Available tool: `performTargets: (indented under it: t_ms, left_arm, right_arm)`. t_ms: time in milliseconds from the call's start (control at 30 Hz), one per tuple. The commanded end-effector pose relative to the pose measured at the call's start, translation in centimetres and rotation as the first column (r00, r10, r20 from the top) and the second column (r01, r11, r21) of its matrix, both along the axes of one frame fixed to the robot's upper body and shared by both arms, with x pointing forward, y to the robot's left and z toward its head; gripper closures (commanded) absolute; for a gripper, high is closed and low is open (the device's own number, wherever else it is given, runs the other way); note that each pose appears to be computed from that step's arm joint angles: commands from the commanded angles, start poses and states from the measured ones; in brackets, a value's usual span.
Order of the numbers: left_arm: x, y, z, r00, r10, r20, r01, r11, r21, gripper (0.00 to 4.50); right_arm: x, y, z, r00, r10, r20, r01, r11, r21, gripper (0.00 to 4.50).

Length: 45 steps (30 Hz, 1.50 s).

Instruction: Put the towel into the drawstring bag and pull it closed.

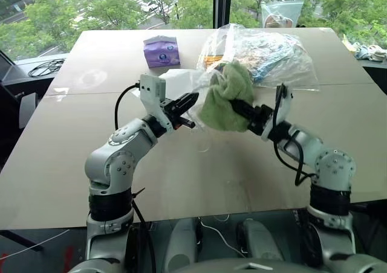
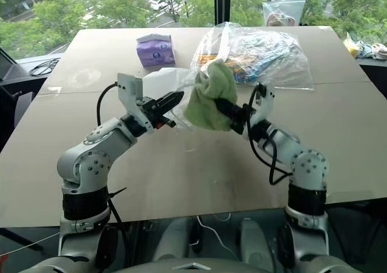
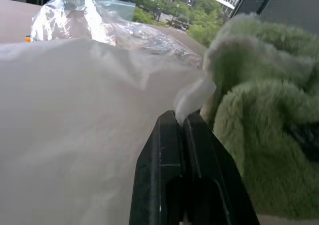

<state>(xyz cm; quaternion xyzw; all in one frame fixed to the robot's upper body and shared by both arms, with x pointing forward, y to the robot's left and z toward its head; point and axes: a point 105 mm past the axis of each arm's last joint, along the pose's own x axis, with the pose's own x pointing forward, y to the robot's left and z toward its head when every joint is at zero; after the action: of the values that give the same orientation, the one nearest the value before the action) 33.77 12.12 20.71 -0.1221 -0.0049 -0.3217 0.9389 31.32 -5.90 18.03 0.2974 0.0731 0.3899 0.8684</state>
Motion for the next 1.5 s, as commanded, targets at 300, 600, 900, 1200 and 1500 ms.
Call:
performTargets:
  t_ms: [300, 600, 900, 1200, 1500]
  left_arm:
    - [-0.1, -0.4, 2.0, 1.0, -0.022, 0.0, 0.022, 0.995, -0.101, 4.5]
    - [-1.9, -2.5, 0.8, 0.988, -0.154, -0.004, 0.154, 0.988, -0.012, 4.5]
    - [-3.8, -3.5, -0.8, 0.966, -0.256, -0.042, 0.258, 0.964, 0.071, 4.5]
    - [-3.9, -3.8, -0.8, 0.964, -0.263, -0.043, 0.266, 0.962, 0.069, 4.5]
    - [-3.9, -5.3, -0.4, 0.947, -0.32, -0.024, 0.321, 0.945, 0.062, 4.5]
  right_arm:
    - [-2.3, 3.0, 0.5, 0.742, 0.255, 0.62, 0.057, 0.897, -0.438, 4.48]
    - [0.4, 2.7, -1.8, 0.816, 0.31, 0.489, 0.066, 0.79, -0.61, 4.48]
    - [2.7, 2.3, 1.9, 0.963, 0.066, 0.26, 0.011, 0.959, -0.284, 4.48]
    - [3.5, 2.9, 4.5, 0.996, -0.019, -0.083, 0.041, 0.96, 0.276, 4.48]
    - [3.3, 3.7, 6.3, 0.909, 0.235, -0.346, 0.038, 0.777, 0.628, 4.48]
